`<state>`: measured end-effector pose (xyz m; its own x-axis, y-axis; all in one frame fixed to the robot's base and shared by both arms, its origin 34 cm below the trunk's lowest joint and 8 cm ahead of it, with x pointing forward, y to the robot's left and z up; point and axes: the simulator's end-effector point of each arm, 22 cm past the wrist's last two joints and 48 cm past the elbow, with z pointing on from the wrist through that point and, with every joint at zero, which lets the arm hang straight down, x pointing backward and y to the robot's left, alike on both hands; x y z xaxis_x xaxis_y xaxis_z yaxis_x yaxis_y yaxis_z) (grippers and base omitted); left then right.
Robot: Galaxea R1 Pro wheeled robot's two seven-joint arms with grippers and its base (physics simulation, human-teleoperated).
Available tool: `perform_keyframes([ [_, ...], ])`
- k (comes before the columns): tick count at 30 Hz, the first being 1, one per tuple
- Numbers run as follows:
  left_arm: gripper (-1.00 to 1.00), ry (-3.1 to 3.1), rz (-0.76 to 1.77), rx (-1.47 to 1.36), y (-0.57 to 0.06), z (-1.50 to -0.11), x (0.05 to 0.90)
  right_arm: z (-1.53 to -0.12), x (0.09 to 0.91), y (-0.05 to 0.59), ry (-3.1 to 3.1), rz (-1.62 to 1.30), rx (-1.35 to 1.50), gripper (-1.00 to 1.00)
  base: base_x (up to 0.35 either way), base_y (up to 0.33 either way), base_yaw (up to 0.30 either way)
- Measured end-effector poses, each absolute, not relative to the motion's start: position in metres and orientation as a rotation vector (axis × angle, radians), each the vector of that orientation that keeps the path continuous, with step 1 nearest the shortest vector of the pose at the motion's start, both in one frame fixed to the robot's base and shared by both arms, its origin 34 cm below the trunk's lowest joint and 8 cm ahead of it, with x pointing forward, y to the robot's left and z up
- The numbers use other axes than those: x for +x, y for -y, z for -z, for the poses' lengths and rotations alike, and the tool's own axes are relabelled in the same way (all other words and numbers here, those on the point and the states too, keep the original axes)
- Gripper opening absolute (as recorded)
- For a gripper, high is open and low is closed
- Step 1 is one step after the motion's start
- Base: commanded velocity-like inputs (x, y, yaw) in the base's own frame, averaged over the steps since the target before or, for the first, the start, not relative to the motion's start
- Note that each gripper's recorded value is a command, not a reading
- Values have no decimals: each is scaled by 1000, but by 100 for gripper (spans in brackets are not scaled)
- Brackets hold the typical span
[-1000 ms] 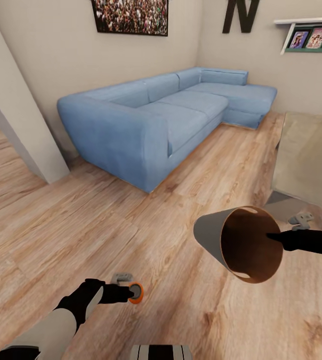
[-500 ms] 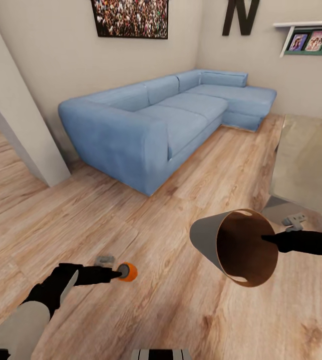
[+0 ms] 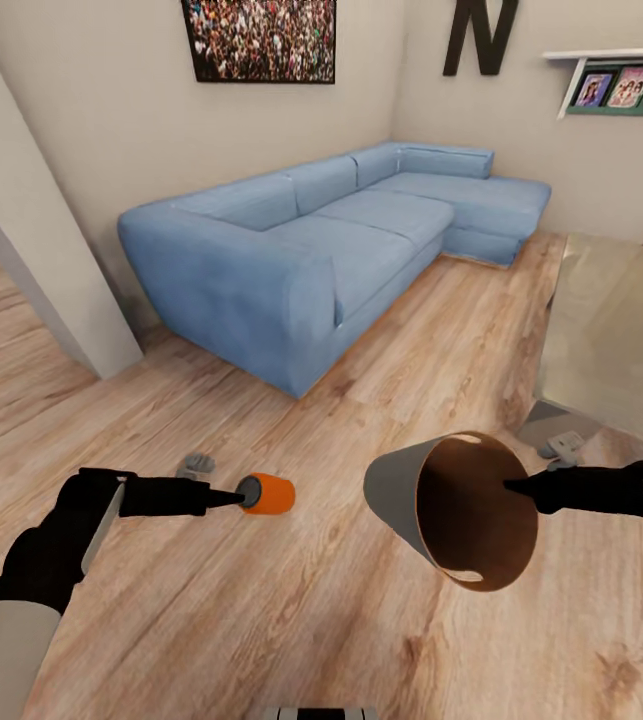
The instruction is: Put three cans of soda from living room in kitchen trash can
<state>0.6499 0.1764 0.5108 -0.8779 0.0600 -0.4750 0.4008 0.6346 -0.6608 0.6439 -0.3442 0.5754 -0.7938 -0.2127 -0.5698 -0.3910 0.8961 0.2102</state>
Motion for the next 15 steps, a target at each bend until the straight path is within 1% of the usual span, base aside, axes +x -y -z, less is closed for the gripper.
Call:
perform_keyframes([
  [2,-100,-2408,1247,381,-162,-542,644,-575,642,337,-2517,-440,-463,-100,0,0,0],
  [6,-100,-2367,1353,403,-151,-573,638,-582,643,332,-2521,-450,-478,-100,0,0,0],
  [7,-100,-2332,1435,418,-150,-591,632,-581,642,332,-2528,-450,-479,-100,0,0,0],
  [10,-100,-2301,1504,445,-159,-612,625,-586,643,332,-2532,-452,-478,-100,0,0,0],
  [11,-100,-2237,1606,477,-162,-635,616,-587,643,332,-2535,-455,-477,-100,0,0,0],
  [15,-100,-2226,1573,520,-165,-653,618,-596,644,331,-2534,-468,-480,-100,0,0,0],
])
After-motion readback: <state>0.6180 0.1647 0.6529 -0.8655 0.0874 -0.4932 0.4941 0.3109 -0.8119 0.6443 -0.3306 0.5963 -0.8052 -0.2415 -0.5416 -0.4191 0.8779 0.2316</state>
